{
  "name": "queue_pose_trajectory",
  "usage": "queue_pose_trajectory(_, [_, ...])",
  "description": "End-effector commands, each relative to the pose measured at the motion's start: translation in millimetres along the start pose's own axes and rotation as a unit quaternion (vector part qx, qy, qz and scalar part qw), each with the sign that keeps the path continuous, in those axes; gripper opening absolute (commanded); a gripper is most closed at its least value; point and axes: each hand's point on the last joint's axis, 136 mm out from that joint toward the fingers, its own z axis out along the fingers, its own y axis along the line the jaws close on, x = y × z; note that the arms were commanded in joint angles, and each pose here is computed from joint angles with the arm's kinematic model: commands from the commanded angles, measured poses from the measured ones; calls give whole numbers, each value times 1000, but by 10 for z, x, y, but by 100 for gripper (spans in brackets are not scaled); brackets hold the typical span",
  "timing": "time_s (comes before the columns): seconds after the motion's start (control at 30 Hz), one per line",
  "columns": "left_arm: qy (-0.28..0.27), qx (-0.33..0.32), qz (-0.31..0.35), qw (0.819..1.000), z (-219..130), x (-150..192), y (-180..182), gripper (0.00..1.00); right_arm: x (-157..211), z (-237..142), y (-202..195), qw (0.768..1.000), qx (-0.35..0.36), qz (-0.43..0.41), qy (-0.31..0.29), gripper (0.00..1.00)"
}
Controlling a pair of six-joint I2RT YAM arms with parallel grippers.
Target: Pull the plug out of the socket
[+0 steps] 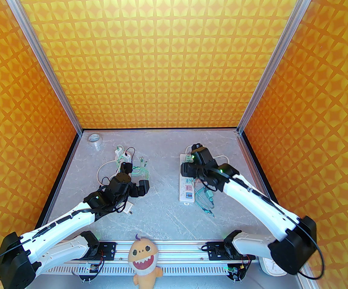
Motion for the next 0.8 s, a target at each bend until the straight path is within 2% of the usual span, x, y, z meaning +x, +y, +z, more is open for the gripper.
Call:
queue_pose_trajectory(0.0, [-7, 13, 3, 1000, 1, -42, -49, 99, 226, 34, 170, 1000, 0, 10, 21, 72])
queue_pose_trajectory(0.17, [-8, 13, -1, 1000, -18, -44, -46, 99, 474, 320, 532, 999, -26, 3, 45, 71])
queue_pose_trajectory(0.27, [-10, 14, -2, 1000, -53, -52, -42, 99, 559, 549, 543, 998, -10, 4, 62, 72])
queue_pose_trajectory(0.63, [-13, 17, -8, 1000, -109, -49, -26, 99, 482, 1099, -26, 995, 37, 53, 74, 72])
queue_pose_trajectory(0.77, [-13, 17, -9, 1000, -117, -52, -29, 99, 445, 1162, -260, 993, 59, 66, 77, 71])
